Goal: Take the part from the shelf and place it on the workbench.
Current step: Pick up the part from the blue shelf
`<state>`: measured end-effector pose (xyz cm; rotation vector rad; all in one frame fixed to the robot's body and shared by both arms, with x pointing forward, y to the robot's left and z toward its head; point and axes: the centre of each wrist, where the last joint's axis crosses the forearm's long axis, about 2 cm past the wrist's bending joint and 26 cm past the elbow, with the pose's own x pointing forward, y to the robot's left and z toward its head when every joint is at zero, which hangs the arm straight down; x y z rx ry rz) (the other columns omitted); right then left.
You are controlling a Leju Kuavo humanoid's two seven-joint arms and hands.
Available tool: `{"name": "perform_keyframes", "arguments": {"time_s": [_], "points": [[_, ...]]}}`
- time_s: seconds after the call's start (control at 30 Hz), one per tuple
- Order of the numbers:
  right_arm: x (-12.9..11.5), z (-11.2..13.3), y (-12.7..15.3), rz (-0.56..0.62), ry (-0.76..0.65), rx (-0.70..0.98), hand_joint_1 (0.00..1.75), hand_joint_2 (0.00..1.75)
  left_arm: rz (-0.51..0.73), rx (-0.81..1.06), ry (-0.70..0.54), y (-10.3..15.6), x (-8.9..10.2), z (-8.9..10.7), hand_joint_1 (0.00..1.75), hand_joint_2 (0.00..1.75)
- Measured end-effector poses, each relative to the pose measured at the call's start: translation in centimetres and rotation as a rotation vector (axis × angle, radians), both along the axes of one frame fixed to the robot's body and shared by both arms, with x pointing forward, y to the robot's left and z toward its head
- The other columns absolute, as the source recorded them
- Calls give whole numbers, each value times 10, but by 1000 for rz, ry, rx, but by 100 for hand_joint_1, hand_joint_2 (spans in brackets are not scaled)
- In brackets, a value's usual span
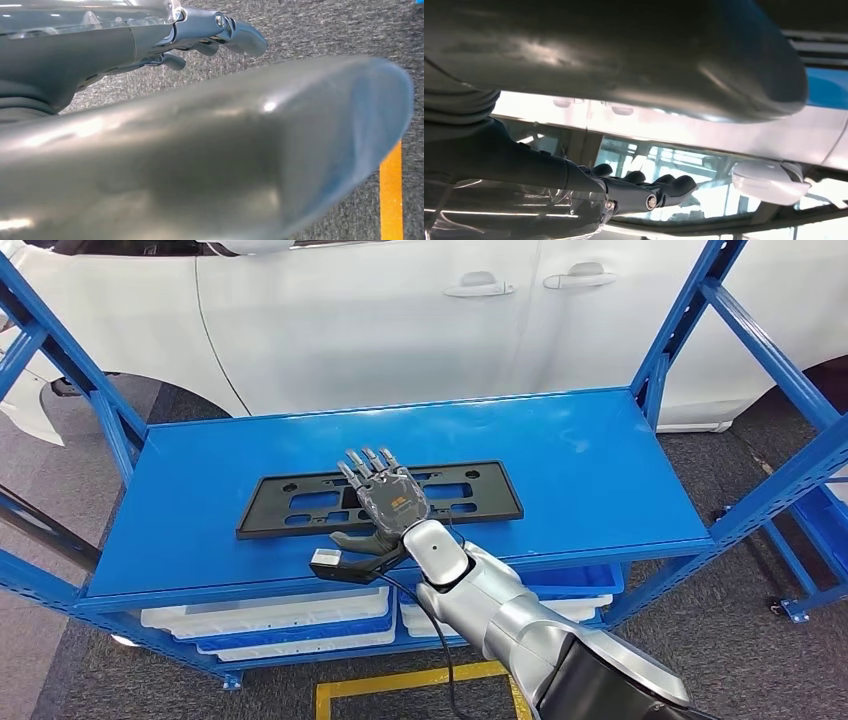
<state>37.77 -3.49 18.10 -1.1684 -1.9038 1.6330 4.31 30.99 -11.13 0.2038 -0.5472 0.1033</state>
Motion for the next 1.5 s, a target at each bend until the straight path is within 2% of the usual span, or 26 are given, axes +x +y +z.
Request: {"name": "perform_keyframes", "arguments": {"time_s": [0.37,0.73,0.87,1.03,1.23,1.5], "points": [[-1,-4,-2,4,-44,-74,0,0,-5,7,-9,3,3,0,0,0],[-3,-13,-5,1,24,-97,0,0,-14,10,-14,3,2,0,0,0],[-2,-12,-6,21,46,-78,0,175,-20,11,-16,3,3,0,0,0],[-2,-16,-10,55,101,-23,0,175,-25,13,-12,5,2,0,0,0],[1,-15,-12,12,190,-21,0,175,-27,15,-13,6,5,1,0,0],[0,-17,-12,-7,168,-47,0,175,-38,15,-10,6,5,1,0,0]]}}
